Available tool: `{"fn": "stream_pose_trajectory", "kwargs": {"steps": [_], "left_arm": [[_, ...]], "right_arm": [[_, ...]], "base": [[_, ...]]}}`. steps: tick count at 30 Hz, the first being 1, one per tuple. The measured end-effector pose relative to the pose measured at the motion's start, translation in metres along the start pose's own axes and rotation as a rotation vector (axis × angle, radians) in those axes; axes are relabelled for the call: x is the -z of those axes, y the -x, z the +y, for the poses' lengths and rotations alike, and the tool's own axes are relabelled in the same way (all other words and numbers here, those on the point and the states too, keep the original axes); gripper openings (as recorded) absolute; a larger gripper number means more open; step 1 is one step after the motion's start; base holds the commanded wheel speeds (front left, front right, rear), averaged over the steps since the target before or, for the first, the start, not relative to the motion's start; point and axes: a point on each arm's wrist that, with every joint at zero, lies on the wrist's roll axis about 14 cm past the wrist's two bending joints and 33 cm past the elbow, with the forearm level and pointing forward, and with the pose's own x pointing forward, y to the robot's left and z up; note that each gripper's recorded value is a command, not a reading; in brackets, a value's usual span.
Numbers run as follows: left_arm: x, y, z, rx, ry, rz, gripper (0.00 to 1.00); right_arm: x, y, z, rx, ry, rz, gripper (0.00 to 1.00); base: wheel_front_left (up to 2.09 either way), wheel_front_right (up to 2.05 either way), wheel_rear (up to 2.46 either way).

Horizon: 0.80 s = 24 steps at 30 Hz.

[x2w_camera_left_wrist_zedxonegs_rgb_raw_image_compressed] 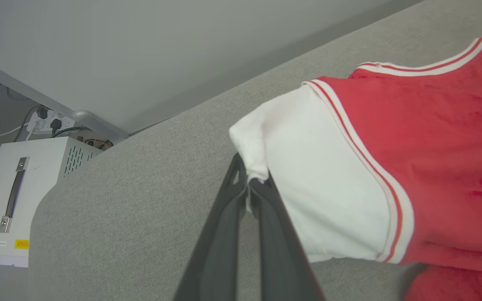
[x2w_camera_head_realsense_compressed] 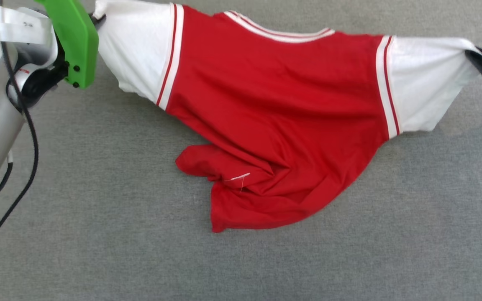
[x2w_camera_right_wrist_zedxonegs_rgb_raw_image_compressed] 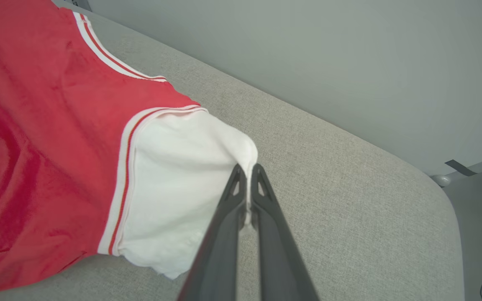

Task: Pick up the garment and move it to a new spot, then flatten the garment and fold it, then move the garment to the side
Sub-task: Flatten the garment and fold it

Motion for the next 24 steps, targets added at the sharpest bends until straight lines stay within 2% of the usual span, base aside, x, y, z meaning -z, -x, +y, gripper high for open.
{"fn": "stream_pose_trajectory", "kwargs": {"steps": [13,24], "left_arm": [[-0.123,0.095,0.012,-0.093,-0.144,-0.426,0.0],[-0.226,0.111,0.028,-0.185,-0.219,-0.7,0.0]], "right_arm": [[-0.134,0.023,-0.011,0.068,0.146,-0.319,0.0],[-0.238,-0.004,-0.027,0.161,0.268,-0.479,0.0]], "base": [[0.0,0.0,0.0],[0.0,0.0,0.0]]}}
